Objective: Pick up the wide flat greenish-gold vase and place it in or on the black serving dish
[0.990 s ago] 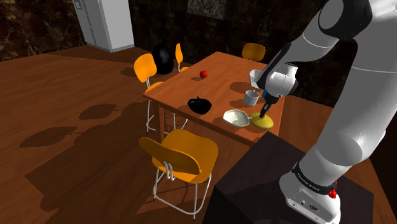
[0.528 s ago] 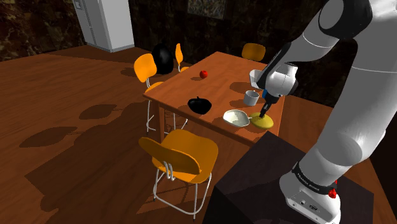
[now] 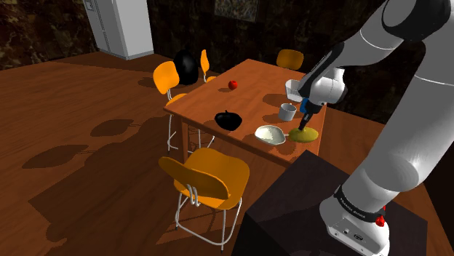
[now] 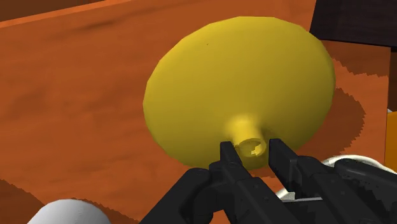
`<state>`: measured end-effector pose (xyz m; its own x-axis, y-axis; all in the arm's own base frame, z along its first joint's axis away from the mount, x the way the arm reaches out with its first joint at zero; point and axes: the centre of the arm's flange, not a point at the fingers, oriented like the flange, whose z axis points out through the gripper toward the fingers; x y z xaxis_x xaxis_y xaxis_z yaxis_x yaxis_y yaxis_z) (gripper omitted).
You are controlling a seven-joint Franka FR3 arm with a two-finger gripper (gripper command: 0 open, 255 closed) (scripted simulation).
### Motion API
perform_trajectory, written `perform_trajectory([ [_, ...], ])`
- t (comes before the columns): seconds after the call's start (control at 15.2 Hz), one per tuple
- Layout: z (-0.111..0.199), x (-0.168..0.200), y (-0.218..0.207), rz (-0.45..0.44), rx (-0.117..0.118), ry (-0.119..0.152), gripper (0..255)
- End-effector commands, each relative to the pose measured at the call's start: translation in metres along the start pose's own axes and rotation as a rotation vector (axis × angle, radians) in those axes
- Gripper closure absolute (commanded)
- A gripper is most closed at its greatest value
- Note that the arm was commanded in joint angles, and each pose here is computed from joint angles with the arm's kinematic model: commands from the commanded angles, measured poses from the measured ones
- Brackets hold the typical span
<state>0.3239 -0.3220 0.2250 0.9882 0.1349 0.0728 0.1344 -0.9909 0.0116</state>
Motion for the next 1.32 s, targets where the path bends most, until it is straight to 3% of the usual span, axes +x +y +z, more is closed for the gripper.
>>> perform_trajectory([
  [0.0, -0.01, 0.001, 0.001, 0.0, 0.0, -0.001, 255],
  [0.99, -0.089, 0.007, 0.002, 0.0, 0.0, -0.001, 255],
  [1.25, -0.092, 0.055, -0.019, 0.0, 0.0, -0.001, 255],
])
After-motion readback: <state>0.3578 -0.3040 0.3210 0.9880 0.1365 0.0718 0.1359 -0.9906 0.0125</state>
